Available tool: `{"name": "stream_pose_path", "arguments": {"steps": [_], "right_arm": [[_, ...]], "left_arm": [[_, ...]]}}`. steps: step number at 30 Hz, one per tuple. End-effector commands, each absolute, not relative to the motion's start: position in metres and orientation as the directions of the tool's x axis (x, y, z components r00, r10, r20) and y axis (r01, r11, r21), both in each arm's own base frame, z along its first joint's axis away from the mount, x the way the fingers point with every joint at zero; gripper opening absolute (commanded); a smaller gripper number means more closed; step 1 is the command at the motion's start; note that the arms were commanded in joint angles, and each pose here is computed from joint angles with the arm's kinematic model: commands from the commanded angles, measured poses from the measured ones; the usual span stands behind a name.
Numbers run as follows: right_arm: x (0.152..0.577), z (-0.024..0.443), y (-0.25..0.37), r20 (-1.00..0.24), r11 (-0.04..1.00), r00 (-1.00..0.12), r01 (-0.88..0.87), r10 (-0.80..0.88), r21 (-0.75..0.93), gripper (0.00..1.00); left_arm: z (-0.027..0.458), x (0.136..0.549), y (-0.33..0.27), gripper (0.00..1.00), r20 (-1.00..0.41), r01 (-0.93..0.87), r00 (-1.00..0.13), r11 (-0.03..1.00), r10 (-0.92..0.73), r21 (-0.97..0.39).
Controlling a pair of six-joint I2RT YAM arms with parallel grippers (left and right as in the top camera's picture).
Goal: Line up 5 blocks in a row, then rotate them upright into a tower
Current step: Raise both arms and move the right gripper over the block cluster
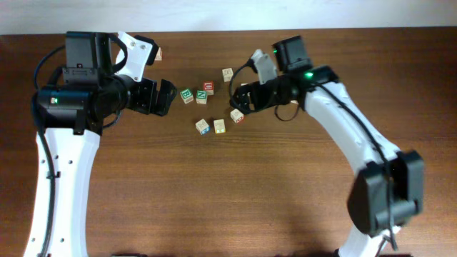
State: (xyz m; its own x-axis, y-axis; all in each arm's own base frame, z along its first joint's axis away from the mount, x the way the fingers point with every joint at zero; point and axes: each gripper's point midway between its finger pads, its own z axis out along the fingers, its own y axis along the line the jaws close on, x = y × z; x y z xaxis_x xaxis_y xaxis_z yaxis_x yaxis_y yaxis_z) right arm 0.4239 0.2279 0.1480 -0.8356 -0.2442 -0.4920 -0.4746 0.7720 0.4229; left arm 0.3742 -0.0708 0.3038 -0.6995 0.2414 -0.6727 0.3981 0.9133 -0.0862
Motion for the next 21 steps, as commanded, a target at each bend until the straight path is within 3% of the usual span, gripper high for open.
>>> {"name": "stream_pose_path", "arguments": {"steps": [1, 3, 5, 8, 13, 17, 21], "right_arm": [[0.435, 0.121, 0.242, -0.474, 0.764, -0.842, -0.478, -0.258, 0.433, 0.98], [0.437, 0.102, 0.249, -0.456, 0.75, -0.849, -0.48, -0.267, 0.455, 1.0], [0.44, 0.078, 0.251, -0.43, 0.763, -0.859, -0.47, -0.278, 0.444, 0.82], [0.445, 0.046, 0.246, -0.402, 0.823, -0.864, -0.45, -0.303, 0.347, 0.72], [0.453, 0.024, 0.238, -0.407, 0.896, -0.839, -0.433, -0.362, 0.095, 0.66], [0.458, 0.024, 0.246, -0.438, 0.897, -0.815, -0.441, -0.379, 0.045, 0.64], [0.461, 0.015, 0.246, -0.437, 0.9, -0.816, -0.435, -0.379, 0.031, 0.53]], "left_arm": [[0.311, 0.375, -0.072, 0.99, -0.685, 0.4, -0.692, 0.911, 0.229, -0.1], [0.311, 0.375, -0.072, 0.99, -0.685, 0.4, -0.691, 0.911, 0.229, -0.1], [0.311, 0.376, -0.072, 0.99, -0.685, 0.398, -0.691, 0.912, 0.229, -0.096], [0.311, 0.376, -0.071, 0.99, -0.684, 0.396, -0.692, 0.914, 0.229, -0.094], [0.31, 0.377, -0.071, 0.99, -0.685, 0.394, -0.692, 0.915, 0.23, -0.091], [0.308, 0.378, -0.071, 0.99, -0.681, 0.393, -0.695, 0.915, 0.23, -0.093], [0.304, 0.38, -0.071, 0.99, -0.672, 0.392, -0.704, 0.915, 0.23, -0.097]]}}
